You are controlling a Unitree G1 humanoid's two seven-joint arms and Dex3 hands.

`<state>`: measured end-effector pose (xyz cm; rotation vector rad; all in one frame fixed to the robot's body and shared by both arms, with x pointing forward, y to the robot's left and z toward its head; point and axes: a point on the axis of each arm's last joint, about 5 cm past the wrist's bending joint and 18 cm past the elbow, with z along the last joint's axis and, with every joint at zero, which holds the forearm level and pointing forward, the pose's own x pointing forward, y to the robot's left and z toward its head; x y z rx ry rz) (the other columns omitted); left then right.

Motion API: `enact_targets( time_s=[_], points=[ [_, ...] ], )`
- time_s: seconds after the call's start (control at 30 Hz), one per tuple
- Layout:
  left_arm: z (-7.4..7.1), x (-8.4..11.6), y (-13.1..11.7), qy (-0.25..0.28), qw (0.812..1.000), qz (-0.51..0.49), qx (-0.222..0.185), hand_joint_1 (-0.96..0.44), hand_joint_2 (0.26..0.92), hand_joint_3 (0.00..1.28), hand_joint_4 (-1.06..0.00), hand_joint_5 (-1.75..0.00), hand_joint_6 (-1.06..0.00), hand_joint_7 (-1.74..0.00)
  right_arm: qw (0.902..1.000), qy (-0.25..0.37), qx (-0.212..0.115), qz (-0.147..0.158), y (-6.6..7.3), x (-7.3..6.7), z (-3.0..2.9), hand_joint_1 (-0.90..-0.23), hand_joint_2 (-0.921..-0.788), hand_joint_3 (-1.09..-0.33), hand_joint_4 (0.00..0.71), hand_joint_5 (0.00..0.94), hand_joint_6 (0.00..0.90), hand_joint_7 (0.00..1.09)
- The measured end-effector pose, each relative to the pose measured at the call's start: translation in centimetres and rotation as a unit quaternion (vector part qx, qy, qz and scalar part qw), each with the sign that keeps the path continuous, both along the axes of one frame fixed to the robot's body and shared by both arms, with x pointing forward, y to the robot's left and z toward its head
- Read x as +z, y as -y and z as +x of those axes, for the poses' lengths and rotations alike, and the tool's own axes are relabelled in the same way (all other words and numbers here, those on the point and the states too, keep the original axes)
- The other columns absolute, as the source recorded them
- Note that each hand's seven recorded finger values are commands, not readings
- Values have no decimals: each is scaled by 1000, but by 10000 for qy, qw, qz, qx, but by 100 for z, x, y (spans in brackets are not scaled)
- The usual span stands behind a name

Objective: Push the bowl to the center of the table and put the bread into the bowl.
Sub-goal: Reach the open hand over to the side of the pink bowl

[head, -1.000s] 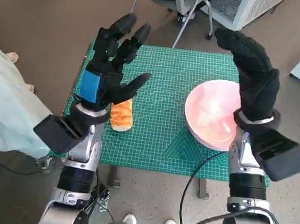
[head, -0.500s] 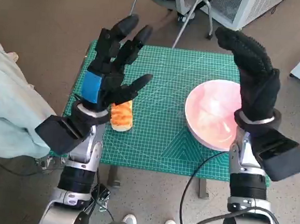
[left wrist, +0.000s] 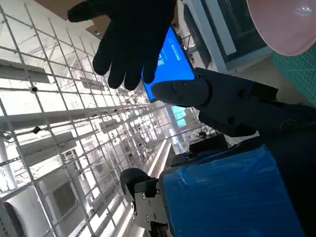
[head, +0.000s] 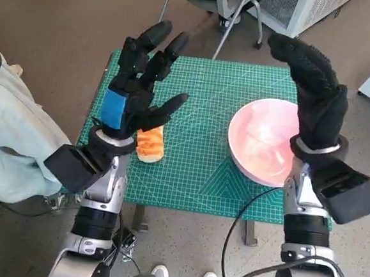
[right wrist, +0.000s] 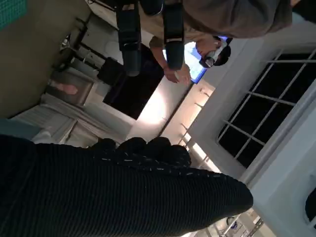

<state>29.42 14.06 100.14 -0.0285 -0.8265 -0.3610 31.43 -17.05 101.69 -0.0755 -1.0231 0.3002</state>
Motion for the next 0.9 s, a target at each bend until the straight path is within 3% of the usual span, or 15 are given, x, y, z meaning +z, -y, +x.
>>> enact_targets(
  time_s=[0.23,0.5,0.7,0.9],
  points=[
    [-10,-18,-14,9,10000,9,23,-352,921,262,-352,0,1,-711,9988,-232,-418,107,327,-97,3,-541,-921,-759,343,0,19,815],
    [-14,-41,-25,-6,10000,20,-8,-347,921,264,-352,-1,-1,-708,9906,-424,-1248,362,658,-193,-52,-486,-921,-818,297,21,0,790],
    [-11,-66,-30,-28,10000,30,-21,-346,921,264,-355,-3,-6,-708,9731,-963,-2026,520,862,-387,-124,-471,-921,-833,284,20,-1,768],
    [-11,-73,-35,-46,10000,24,-11,-344,921,264,-354,-3,-5,-712,9458,-1742,-2624,794,966,-655,-198,-459,-921,-848,287,19,1,753]
  ],
)
